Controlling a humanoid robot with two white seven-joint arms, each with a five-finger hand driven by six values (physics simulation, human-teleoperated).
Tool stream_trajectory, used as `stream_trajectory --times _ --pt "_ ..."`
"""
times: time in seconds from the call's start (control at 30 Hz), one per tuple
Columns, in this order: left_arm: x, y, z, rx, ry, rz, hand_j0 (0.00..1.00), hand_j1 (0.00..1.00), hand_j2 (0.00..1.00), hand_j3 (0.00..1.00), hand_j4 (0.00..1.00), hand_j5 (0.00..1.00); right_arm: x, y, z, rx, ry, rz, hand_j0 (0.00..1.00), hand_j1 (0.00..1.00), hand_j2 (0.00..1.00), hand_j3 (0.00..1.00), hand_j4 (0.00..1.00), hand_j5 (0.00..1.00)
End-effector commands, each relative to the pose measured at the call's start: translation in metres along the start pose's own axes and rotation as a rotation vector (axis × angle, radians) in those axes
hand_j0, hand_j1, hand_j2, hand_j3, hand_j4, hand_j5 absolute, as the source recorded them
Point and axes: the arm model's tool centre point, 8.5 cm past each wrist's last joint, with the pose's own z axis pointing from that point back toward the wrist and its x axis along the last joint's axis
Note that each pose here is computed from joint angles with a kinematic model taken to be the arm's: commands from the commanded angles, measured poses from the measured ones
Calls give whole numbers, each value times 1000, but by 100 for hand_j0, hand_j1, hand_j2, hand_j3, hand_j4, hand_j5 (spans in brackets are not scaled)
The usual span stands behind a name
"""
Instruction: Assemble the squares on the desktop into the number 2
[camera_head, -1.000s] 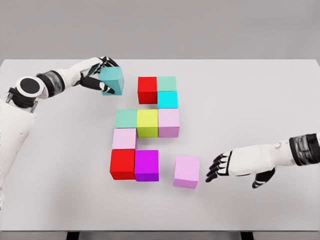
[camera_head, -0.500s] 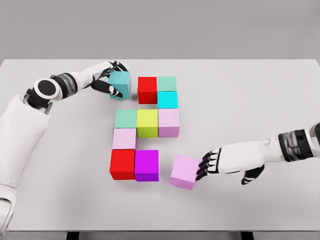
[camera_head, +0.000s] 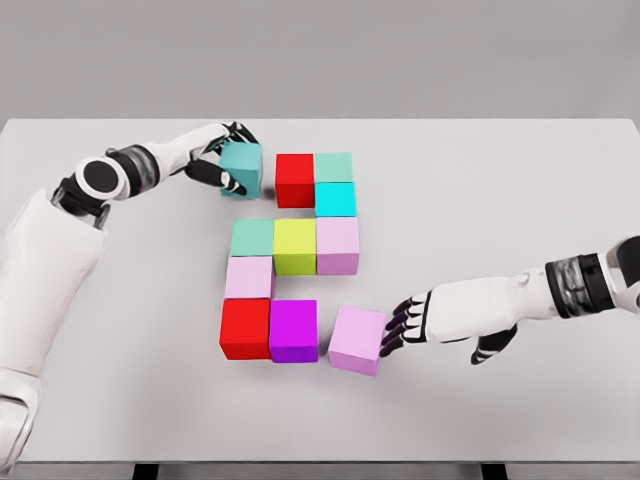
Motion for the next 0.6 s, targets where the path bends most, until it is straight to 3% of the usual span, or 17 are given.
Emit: stream_trajectory --times 0.0,0.57 --pt "4 -3 -3 -2 -6 -2 30 30 30 30 30 30 -1 -1 1 -5 3 -6 100 100 100 100 100 100" --pt "8 -8 -9 -8 -11 6 31 31 31 31 31 31 0 -8 -5 -19 -10 12 100 100 100 100 100 100"
